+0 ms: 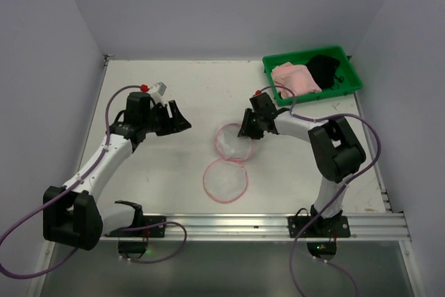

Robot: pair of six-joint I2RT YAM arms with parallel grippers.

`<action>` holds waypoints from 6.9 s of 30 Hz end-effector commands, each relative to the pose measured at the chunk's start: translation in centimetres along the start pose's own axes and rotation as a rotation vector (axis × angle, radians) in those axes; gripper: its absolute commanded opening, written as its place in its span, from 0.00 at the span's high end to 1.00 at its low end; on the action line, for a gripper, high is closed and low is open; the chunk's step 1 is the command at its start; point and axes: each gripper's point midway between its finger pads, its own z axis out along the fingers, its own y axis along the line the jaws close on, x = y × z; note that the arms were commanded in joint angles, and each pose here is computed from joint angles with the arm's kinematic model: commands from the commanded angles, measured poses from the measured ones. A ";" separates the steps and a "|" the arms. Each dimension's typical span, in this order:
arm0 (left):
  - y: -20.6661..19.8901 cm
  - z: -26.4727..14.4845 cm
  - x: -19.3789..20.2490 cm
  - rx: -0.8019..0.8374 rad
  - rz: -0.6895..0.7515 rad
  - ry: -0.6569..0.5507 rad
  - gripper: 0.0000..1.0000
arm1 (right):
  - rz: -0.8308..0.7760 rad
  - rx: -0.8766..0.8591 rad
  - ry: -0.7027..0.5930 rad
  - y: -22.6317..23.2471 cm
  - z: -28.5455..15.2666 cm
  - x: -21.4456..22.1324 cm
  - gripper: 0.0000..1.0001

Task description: Unzip the laundry bag and remove the bra

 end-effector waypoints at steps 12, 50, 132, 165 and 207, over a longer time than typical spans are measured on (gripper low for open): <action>3.1 -1.3 -5.5 -0.068 0.018 -0.115 0.25 | 0.064 -0.050 -0.367 4.1 -11.1 -4.0 0.18; 11.3 -8.5 -9.0 -0.470 -0.073 -0.413 0.16 | -1.056 0.102 0.330 11.4 -5.7 24.6 0.58; -4.3 7.6 10.7 0.317 -0.086 0.115 0.20 | -0.332 -0.597 -0.093 7.1 -15.8 3.5 1.00; -2.8 -1.7 1.4 -0.059 0.065 -0.215 0.21 | -0.103 -0.121 -0.181 -2.6 -13.8 3.0 0.40; 0.1 -28.6 -6.6 -0.380 0.119 -1.001 0.00 | -0.197 0.059 -1.394 -11.4 -45.9 1.3 0.01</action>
